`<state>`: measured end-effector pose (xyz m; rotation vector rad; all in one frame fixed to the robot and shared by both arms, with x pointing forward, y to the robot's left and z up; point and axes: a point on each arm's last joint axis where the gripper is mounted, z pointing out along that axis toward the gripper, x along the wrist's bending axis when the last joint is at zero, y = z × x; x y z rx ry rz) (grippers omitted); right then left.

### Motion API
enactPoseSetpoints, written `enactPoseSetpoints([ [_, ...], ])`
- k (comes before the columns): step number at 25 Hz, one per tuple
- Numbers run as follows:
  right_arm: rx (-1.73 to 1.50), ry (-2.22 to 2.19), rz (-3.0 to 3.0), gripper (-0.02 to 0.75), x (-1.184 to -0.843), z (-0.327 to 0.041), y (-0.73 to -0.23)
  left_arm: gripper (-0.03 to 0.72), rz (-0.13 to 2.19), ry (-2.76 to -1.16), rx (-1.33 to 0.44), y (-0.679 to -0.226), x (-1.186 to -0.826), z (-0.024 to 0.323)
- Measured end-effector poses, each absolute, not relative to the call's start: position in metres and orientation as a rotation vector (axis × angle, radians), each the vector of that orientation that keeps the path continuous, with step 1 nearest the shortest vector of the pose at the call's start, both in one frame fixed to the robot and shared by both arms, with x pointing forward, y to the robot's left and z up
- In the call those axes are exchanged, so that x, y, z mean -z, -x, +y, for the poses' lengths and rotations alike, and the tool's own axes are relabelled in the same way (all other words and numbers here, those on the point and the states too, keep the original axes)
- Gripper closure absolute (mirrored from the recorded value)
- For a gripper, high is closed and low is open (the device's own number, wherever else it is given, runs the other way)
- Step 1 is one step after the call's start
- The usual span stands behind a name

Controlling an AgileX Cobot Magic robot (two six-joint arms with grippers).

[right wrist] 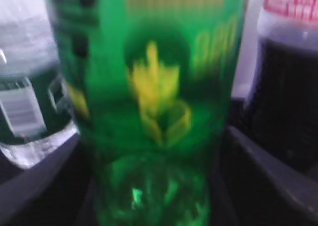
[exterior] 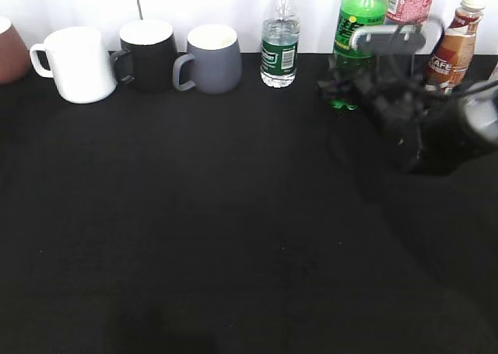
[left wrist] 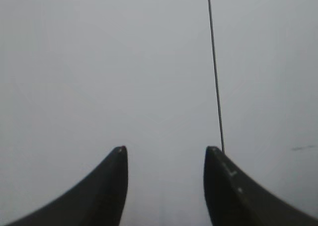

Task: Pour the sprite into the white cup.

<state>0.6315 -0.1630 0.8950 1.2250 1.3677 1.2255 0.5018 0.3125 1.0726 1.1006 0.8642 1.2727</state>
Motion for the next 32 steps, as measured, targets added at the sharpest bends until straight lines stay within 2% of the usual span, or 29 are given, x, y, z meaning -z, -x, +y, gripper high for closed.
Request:
enactPoseSetpoints([
  [4,-1.198,-1.225,1.416,0.151,-0.903,-0.164,-0.624,0.305,0.871,-1.106,-1.27,-0.502,-1.071,0.313],
  [7,-1.183,-1.245,1.418,0.208,-0.91,-0.172,-0.609,0.305,0.895,-1.125,-1.265,-0.503,-1.069,0.313],
  [11,-1.246,-1.211,1.386,0.216,-0.947,-0.172,-0.584,0.305,0.91,-1.136,-1.264,-0.503,-1.068,0.314],
  [13,-1.273,-1.211,1.448,0.216,-0.978,-0.172,-0.557,0.314,0.913,-1.139,-1.277,-0.495,-1.078,0.312],
  [16,-1.343,-1.183,1.529,0.216,-1.056,-0.182,-0.513,0.408,1.097,-1.231,-1.296,-0.448,-1.125,0.308],
  [19,-1.426,-1.073,1.671,0.216,-1.13,-0.187,-0.469,0.434,1.172,-1.094,-1.355,-0.353,-1.167,0.311],
  [20,-1.439,-1.017,1.703,0.216,-1.15,-0.192,-0.451,0.436,1.197,-1.072,-1.377,-0.322,-1.172,0.312],
  [22,-1.508,-1.007,1.734,0.216,-1.171,-0.204,-0.415,0.437,1.363,-1.114,-1.314,-0.292,-1.158,0.315],
  [24,-1.448,-0.936,1.823,0.216,-1.175,-0.213,-0.388,0.437,1.416,-1.12,-1.247,-0.285,-1.152,0.313],
  [26,-1.381,-0.859,1.86,0.216,-1.181,-0.228,-0.358,0.434,1.323,-1.147,-1.247,-0.266,-1.161,0.307],
  [28,-1.313,-0.835,1.903,0.216,-1.18,-0.243,-0.329,0.377,1.263,-1.219,-1.246,-0.238,-1.163,0.3],
  [30,-1.214,-0.839,1.992,0.216,-1.173,-0.256,-0.306,0.301,1.328,-1.321,-1.088,-0.219,-1.144,0.291],
  [32,-1.158,-0.893,2.059,0.216,-1.165,-0.266,-0.287,0.279,1.317,-1.368,-1.025,-0.201,-1.133,0.285],
])
